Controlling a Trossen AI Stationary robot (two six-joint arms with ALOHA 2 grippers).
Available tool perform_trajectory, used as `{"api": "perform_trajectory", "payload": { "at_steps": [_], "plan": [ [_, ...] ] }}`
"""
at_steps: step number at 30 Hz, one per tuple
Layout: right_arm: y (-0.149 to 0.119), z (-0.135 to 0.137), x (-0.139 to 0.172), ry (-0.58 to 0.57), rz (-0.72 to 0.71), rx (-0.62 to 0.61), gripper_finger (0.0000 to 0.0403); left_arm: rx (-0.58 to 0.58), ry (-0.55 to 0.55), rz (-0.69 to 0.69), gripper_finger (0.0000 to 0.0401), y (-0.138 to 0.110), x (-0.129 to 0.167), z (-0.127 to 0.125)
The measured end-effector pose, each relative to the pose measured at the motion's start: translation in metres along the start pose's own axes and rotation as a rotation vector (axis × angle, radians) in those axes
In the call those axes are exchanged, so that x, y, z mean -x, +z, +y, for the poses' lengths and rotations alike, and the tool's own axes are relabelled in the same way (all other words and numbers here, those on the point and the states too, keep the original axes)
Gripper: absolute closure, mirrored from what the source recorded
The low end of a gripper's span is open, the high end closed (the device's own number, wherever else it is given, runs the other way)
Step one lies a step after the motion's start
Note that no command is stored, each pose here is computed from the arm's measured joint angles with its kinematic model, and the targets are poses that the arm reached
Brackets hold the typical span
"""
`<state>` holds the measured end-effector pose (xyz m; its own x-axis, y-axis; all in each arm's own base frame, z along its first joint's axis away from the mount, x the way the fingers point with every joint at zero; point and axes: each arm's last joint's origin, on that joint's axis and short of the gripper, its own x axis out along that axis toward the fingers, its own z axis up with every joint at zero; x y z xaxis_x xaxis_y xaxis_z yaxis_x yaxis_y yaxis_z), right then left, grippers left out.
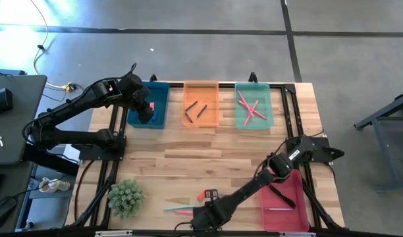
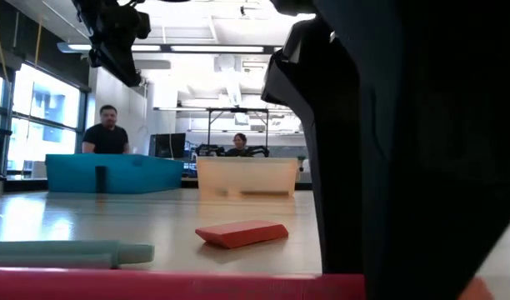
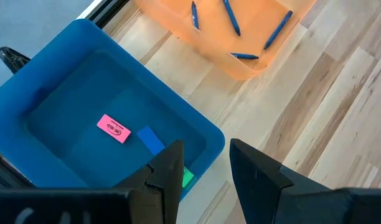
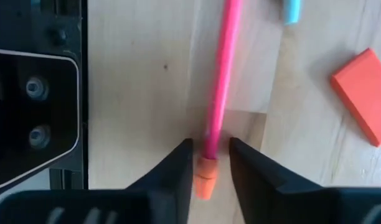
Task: Sort crayons/erasers/pens/pencils in bins
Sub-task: Put the pink pencil into the blue bin
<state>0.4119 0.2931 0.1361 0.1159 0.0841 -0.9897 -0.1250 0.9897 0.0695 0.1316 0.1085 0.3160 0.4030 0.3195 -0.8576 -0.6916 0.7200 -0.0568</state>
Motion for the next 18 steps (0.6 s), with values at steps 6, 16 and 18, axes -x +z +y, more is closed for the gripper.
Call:
{"api": "perform_trajectory", "payload": {
  "at_steps": [6, 16, 18],
  "plan": [
    [-0.0015, 0.0014, -0.0003, 0.003, 0.009, -0.015, 0.0368, -0.018, 0.0, 0.0, 0.0284, 0.0, 0.0, 0.0],
    [-0.0019, 0.0046, 0.0027, 0.015, 0.009, 0.008, 0.0397, -0.018, 0.0, -0.001, 0.0284, 0.0001, 0.0, 0.0],
    [-0.0001, 0.0058, 0.0058, 0.022, -0.003, 0.007, 0.0397, -0.017, 0.0, 0.0, 0.0284, 0.0, 0.0, 0.0]
  ]
}}
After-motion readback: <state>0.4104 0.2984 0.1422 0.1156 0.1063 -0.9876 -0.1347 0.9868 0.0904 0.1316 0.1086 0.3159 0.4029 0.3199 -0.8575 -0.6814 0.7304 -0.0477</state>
